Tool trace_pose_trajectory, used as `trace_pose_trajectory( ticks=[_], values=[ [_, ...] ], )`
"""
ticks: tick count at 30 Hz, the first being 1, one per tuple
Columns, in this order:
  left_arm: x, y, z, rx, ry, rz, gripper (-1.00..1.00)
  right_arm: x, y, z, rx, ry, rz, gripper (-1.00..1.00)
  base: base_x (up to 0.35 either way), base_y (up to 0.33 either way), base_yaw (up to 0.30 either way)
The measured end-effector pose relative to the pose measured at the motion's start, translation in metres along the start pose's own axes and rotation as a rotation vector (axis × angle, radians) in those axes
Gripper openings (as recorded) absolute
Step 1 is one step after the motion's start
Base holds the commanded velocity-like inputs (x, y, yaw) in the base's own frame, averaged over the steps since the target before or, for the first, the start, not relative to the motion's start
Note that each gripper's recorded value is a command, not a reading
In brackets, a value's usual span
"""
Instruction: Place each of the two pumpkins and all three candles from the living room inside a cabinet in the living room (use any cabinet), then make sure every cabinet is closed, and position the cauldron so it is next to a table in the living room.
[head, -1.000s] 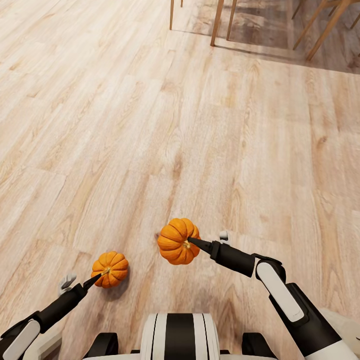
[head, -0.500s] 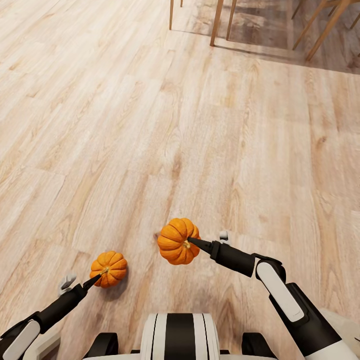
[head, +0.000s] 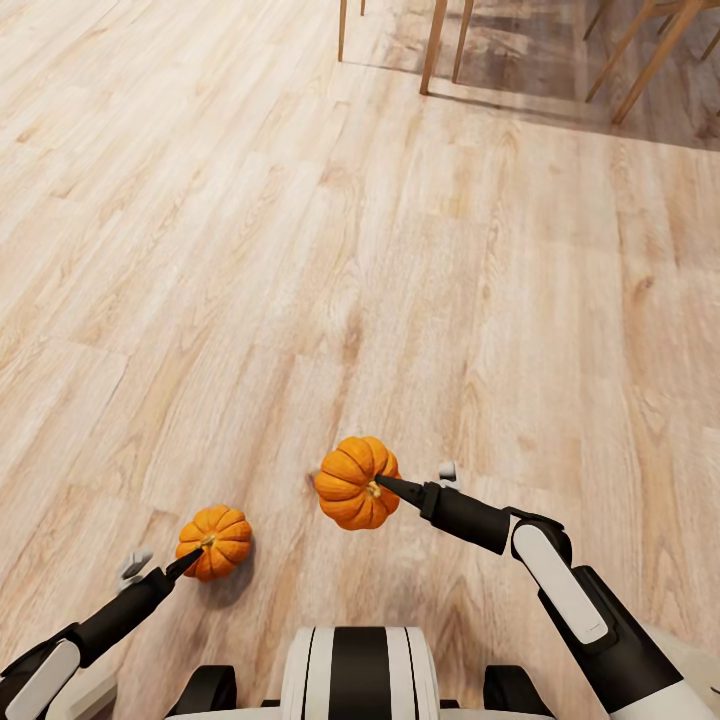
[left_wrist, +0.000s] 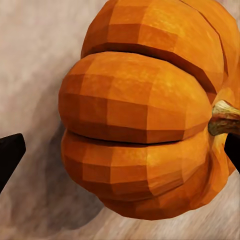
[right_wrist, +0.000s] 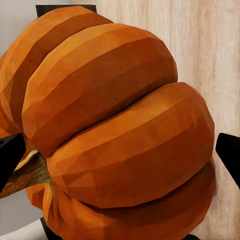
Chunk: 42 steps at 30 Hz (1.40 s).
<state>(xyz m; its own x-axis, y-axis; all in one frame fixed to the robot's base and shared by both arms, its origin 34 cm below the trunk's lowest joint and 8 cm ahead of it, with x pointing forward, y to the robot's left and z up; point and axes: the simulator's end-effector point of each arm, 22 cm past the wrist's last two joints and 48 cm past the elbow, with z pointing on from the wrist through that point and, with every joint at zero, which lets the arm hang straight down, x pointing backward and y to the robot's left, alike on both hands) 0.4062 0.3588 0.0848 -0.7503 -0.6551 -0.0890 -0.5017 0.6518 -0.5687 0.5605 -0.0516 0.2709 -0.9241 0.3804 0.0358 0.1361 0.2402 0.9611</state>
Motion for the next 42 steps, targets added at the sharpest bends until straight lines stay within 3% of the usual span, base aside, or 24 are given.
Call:
trace_pose_trajectory(
  ticks=[25,26,42],
  values=[
    [0.0,0.0,0.0,-0.001,0.0,0.001,1.0,0.0,0.0,0.0,-0.001,-0.001,0.001,-1.0,0.05,-0.022,0.0],
    [0.0,0.0,0.0,-0.001,0.0,0.001,-1.0,-0.001,0.0,0.0,-0.001,-0.001,0.001,-1.0,0.113,-0.051,0.0],
    [-0.01,0.0,0.0,0.002,-0.045,0.022,-1.0,-0.001,0.0,0.0,0.0,-0.002,0.002,-1.0,0.024,-0.004,0.0]
  ],
)
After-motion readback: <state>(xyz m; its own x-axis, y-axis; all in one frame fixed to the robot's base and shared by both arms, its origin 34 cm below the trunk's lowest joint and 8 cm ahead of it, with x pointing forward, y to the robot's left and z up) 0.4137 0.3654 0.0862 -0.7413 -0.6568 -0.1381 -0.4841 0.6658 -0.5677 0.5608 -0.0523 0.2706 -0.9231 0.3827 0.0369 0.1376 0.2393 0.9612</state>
